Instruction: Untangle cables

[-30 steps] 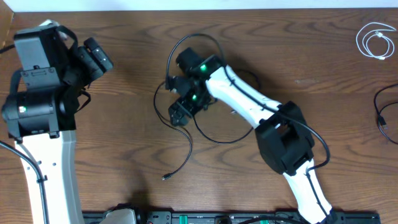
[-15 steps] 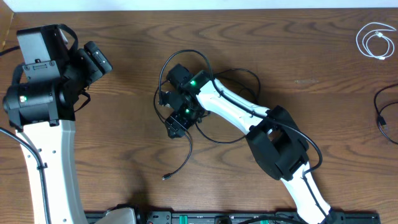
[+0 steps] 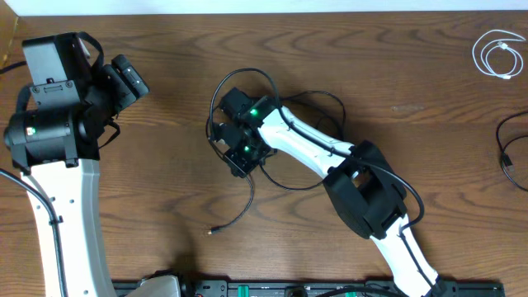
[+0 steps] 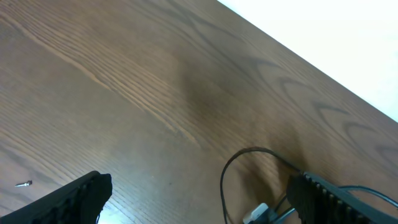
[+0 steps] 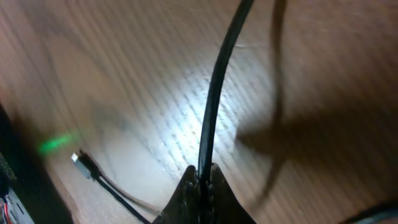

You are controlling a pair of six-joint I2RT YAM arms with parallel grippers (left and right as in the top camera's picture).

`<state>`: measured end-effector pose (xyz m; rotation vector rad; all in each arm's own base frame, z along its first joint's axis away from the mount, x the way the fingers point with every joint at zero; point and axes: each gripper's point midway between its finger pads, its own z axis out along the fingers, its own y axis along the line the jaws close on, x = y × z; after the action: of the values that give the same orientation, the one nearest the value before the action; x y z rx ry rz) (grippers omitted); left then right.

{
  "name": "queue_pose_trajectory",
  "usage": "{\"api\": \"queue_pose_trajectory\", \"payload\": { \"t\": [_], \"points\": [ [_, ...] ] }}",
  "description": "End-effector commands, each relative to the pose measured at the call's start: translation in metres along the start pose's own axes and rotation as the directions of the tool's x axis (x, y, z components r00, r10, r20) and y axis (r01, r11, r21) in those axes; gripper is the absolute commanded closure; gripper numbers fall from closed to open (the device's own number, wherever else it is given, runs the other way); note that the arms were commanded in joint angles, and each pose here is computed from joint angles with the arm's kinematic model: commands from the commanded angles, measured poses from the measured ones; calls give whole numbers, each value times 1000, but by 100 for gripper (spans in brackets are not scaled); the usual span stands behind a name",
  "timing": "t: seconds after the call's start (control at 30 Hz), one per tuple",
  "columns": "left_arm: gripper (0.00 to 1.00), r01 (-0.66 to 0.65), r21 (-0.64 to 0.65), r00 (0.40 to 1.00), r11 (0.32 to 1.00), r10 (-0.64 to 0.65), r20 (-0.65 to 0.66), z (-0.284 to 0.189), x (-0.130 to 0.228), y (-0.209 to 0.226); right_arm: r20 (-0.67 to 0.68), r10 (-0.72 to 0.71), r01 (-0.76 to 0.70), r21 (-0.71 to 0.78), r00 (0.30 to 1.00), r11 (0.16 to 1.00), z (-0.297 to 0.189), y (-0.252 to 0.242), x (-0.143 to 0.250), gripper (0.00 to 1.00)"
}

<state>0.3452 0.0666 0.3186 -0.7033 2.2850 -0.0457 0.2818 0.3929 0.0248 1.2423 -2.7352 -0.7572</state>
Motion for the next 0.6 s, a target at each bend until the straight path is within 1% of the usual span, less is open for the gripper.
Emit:
{"api": "queue_pose_trajectory", "payload": {
  "t": [0.0,0.13,0.23,0.3,0.4,0.47,0.57],
  "points": [
    [4,15,-4,1000,1000,-15,3,-1,-1,1,49,36,-36,-6,998,999,-23,-8,-11,99],
    [4,15,-4,1000,1000,-15,3,-1,-1,1,138,52,-56,29,989,998,-74,-18,-23,99],
    [4,15,-4,1000,1000,-15,3,-1,-1,1,198,85,-109,114,977,987,-122,-39,-19,99],
    [4,15,-4,1000,1000,-15,3,-1,-1,1,236,125,-166,160,964,973,-154,-54,-11,99],
    [4,15,-4,1000,1000,-15,3,-1,-1,1,281,186,-243,180,941,953,-196,-73,6,99],
    [4,15,-4,1000,1000,-15,3,-1,-1,1,292,247,-306,177,924,936,-214,-86,20,99],
    [4,15,-4,1000,1000,-15,3,-1,-1,1,261,352,-402,170,899,900,-223,-107,46,99]
  ]
}}
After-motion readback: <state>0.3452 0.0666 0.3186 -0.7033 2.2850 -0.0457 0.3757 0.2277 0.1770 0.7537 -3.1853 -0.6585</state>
